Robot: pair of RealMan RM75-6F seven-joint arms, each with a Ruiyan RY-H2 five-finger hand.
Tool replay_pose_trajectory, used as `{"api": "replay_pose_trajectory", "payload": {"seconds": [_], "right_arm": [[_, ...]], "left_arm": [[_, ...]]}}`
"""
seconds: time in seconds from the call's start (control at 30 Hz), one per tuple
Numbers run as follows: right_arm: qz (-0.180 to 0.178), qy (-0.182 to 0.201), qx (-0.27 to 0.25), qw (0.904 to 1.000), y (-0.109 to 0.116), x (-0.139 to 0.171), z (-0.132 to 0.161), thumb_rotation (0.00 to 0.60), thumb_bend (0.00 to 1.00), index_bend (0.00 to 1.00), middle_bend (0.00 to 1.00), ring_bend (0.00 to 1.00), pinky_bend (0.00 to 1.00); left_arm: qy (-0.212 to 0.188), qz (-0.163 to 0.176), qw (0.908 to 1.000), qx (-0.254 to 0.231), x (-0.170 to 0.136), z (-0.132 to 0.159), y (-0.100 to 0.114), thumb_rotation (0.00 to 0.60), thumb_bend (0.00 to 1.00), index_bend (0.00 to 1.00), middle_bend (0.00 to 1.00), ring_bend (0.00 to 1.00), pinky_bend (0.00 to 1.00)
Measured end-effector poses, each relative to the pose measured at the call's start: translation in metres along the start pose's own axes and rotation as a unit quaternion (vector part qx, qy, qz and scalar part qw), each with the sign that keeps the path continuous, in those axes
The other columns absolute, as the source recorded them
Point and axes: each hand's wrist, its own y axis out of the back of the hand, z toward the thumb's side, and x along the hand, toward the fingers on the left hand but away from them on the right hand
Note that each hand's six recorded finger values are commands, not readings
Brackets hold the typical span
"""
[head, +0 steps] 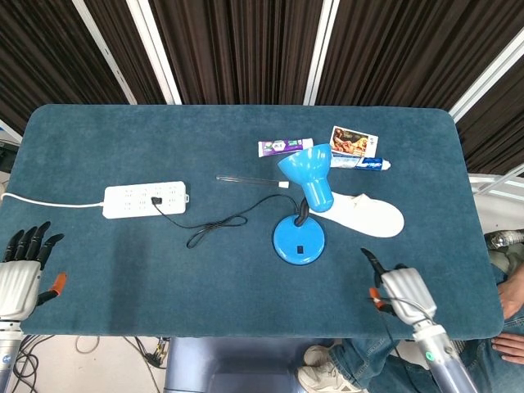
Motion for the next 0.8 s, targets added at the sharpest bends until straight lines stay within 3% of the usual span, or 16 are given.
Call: {"api": "replay_pose_trajectory", "payload": {"seconds": [0.33, 0.8], "right_arm": [[0.041, 0.012, -0.004, 0.9991, -0.013, -0.059, 0.053, 0.6, 0.52, 0.0, 0.63, 0.79, 0.66], [0.077, 0.026, 0.001, 0.9967, -0.042, -0.082, 0.103, 0.6, 0.52, 0.03, 0.63, 0.79, 0.78]], "left_arm": [[0.009, -0.004, 1.0, 0.0, 0.001, -0.002, -0.001, 0.6, 0.36, 0.16, 0.0, 0.0, 0.0], [0.014, -0.004, 0.9999, -0.002, 0.002, -0.003, 0.0, 0.6, 0.37, 0.16, 0.0, 0.0, 0.0]]}}
